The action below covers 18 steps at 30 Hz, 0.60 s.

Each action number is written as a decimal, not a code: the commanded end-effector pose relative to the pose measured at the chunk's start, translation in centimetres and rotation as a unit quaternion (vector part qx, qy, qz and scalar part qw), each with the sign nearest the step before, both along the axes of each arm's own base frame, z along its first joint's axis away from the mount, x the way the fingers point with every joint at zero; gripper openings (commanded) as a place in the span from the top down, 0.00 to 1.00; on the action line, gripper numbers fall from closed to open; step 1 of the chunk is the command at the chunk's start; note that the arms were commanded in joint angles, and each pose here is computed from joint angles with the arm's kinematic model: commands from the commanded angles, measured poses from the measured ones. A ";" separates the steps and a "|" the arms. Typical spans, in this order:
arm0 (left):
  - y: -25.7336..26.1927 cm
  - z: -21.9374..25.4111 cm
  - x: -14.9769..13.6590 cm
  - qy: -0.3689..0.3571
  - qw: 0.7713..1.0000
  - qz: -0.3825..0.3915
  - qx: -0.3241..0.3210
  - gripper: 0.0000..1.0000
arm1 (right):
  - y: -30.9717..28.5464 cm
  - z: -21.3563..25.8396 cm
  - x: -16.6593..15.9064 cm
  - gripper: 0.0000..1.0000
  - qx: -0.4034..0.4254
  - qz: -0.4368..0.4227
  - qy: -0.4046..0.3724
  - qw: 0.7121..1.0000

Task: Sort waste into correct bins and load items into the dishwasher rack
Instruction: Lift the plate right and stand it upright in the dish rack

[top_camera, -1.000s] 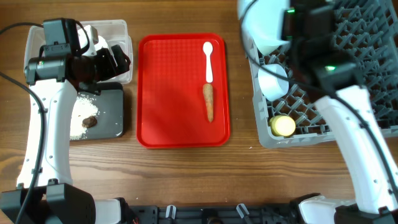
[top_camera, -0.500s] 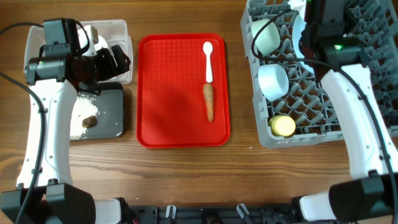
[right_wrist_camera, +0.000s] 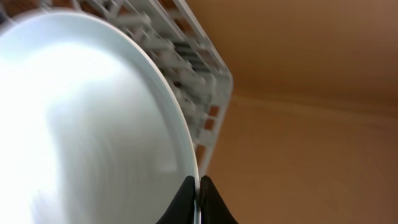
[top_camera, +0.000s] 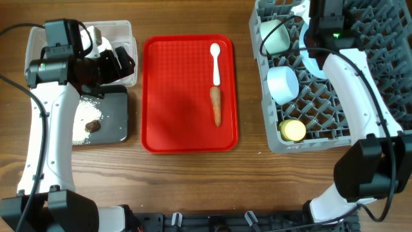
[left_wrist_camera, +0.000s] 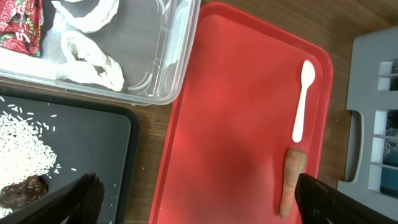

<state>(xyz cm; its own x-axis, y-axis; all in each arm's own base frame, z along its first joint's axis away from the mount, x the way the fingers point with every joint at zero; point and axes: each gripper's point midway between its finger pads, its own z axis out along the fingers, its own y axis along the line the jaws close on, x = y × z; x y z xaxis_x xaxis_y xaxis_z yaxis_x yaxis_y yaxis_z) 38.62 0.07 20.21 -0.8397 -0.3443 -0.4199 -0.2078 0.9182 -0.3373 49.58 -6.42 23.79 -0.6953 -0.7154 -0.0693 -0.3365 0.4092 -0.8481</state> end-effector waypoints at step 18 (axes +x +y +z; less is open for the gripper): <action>0.2 0.1 0.2 -0.002 1.000 0.002 0.003 0.00 | 11.2 5.0 0.0 0.00 0.418 0.061 -0.127 0.897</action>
